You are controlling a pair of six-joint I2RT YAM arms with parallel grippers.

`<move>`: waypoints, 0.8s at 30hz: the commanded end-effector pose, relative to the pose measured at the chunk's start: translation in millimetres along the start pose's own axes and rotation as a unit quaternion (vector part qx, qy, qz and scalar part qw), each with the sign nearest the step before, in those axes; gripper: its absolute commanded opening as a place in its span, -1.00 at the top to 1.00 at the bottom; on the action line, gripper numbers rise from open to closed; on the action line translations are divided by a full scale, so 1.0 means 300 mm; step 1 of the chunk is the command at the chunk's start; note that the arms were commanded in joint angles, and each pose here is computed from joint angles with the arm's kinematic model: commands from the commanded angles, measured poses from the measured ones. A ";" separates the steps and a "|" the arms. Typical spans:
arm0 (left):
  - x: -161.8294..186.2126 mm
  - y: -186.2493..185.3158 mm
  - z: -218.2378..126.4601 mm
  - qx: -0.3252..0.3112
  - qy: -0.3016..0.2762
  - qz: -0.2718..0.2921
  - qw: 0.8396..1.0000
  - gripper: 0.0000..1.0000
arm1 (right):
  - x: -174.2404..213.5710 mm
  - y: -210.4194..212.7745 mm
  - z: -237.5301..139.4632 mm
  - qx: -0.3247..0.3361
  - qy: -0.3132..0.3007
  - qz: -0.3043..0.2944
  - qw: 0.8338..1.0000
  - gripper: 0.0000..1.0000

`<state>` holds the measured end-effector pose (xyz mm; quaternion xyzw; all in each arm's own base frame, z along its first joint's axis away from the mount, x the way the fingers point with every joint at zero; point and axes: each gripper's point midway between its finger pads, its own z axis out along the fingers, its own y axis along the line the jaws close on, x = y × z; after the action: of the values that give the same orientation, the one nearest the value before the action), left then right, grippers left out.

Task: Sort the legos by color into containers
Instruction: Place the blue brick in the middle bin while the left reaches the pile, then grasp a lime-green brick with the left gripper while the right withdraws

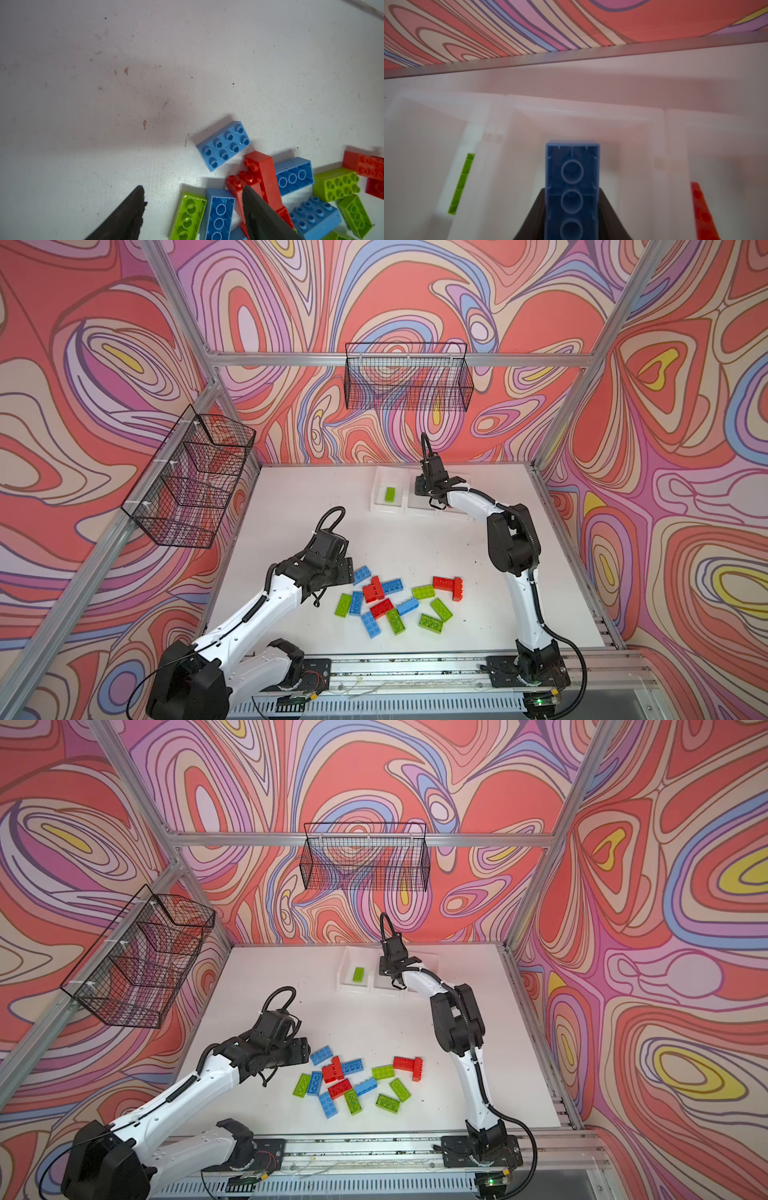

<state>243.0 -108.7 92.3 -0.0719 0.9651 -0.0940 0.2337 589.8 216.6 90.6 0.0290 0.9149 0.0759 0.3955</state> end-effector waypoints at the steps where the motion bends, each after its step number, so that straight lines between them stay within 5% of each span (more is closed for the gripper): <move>1: 0.045 0.029 0.032 -0.018 0.018 -0.039 0.999 -0.56 | 0.017 0.039 0.029 -0.023 0.011 0.015 1.000 0.34; 8: 0.110 0.020 0.066 -0.007 0.038 -0.064 0.997 -0.55 | 0.003 0.069 0.033 -0.043 0.018 0.024 0.999 -0.13; 17: 0.196 0.051 0.079 -0.033 0.063 -0.067 0.995 -0.54 | -0.142 0.060 -0.166 -0.052 -0.041 0.027 0.997 -0.16; 24: 0.233 0.074 0.077 -0.043 0.070 -0.065 0.995 -0.49 | -0.120 0.005 -0.309 -0.049 -0.060 0.027 0.997 -0.12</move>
<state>197.1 -111.1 39.3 -0.1241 0.9751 -0.0885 0.1612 550.8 211.9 162.7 0.0321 0.8950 0.1301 0.4255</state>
